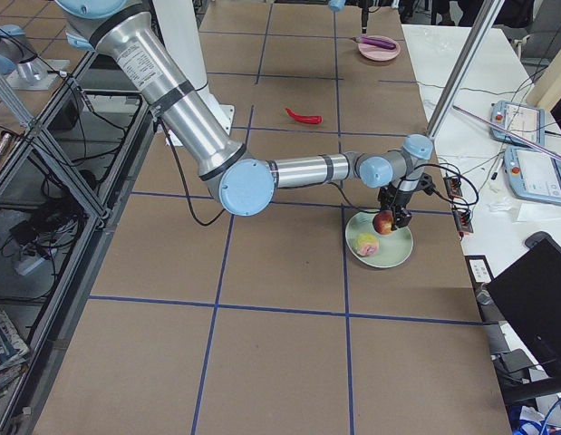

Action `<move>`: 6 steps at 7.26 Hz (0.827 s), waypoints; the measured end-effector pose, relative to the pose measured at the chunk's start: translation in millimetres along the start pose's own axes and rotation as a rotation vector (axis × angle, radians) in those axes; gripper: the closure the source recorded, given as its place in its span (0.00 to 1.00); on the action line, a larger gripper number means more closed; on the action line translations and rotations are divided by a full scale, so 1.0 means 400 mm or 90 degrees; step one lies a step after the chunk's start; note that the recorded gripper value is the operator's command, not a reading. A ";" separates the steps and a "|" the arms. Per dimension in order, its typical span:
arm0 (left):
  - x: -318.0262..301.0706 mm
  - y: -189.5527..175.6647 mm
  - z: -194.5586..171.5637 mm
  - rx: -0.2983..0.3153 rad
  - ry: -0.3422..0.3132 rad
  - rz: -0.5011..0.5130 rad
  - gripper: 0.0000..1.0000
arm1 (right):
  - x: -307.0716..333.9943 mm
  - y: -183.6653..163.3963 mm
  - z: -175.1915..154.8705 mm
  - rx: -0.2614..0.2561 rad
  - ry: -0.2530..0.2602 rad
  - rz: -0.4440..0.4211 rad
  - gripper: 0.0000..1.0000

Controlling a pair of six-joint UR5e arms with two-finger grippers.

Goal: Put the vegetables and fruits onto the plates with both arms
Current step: 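Carry the pomegranate to the green plate and open the right gripper, then raise the right gripper away while the left gripper moves toward the chili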

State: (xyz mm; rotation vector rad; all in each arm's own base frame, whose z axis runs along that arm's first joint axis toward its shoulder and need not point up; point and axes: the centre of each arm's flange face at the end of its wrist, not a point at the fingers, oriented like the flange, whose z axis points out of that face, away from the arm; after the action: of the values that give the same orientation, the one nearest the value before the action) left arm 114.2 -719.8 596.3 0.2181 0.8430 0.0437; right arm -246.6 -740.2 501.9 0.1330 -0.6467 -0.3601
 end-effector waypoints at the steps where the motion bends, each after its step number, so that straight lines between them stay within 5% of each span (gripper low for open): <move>1: 0.010 0.001 -0.011 0.007 0.002 0.007 0.00 | 0.028 -0.002 -0.029 0.009 0.001 0.025 0.00; 4: 0.118 0.008 -0.069 0.042 0.024 0.062 0.00 | 0.202 0.023 -0.179 0.040 -0.017 0.100 0.00; 6: 0.298 0.048 -0.002 0.021 0.054 0.113 0.00 | 0.340 0.143 -0.258 0.044 -0.023 0.112 0.00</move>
State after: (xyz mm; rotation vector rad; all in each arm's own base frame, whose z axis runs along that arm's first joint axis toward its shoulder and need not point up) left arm 193.8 -686.2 512.1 0.3236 0.9075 0.2066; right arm -66.8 -736.1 510.2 0.1352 -0.7016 -0.1711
